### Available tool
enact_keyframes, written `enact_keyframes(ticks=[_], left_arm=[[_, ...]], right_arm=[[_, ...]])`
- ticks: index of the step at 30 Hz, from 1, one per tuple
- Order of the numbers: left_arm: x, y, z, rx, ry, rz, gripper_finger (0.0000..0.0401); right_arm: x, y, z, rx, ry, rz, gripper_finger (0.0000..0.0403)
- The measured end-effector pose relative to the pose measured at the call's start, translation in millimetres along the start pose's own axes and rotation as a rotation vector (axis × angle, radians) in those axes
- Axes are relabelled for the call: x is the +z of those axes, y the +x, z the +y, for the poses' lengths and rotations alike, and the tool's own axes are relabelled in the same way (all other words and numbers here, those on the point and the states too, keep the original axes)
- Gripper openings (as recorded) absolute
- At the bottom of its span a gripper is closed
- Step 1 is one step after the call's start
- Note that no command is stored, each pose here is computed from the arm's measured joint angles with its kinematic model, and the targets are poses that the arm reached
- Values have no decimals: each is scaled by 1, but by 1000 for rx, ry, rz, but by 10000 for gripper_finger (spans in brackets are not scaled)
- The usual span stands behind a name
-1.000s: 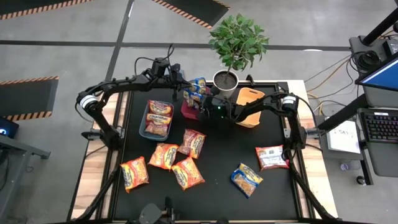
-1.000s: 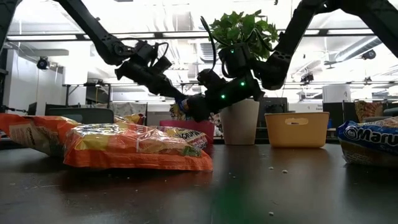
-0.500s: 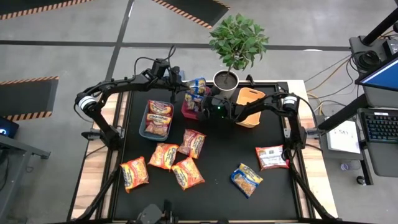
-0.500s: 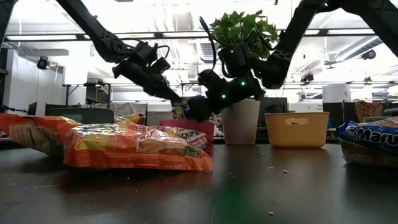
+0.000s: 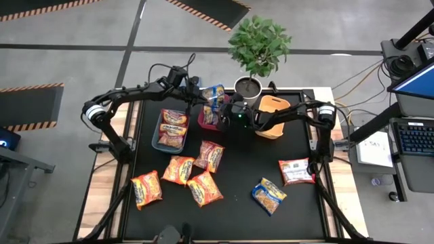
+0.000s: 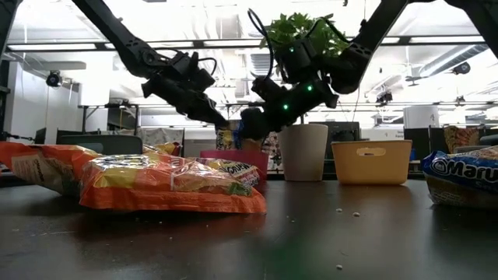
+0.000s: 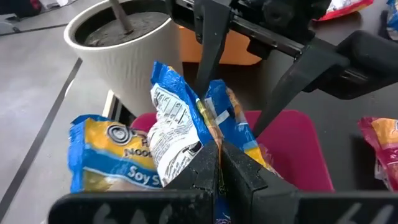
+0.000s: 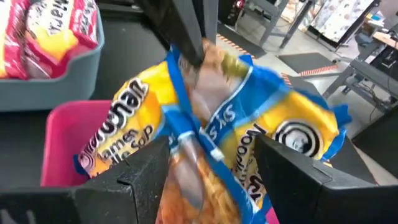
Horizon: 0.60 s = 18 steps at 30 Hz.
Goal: Sort Maruchan noodles
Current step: Put the top blue noodle pack into the red bin
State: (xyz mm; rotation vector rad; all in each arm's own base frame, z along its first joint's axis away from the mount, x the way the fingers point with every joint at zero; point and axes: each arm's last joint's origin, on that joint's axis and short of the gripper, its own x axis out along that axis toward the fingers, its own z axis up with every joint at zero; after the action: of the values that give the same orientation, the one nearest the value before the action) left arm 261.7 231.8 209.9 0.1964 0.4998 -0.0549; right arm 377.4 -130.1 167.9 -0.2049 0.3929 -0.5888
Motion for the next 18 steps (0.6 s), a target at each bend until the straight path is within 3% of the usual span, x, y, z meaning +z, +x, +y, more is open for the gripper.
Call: enact_keyframes(ticks=[4, 12, 18], left_arm=[[2, 3, -3, 13, 1, 18, 0], [-2, 2, 3, 202, -12, 150, 0], [-1, 3, 2, 180, -4, 129, 0]], right_arm=[[7, -4, 3, 8, 5, -27, 226], [11, -8, 10, 10, 1, -36, 221], [12, -11, 22, 180, -25, -58, 171]])
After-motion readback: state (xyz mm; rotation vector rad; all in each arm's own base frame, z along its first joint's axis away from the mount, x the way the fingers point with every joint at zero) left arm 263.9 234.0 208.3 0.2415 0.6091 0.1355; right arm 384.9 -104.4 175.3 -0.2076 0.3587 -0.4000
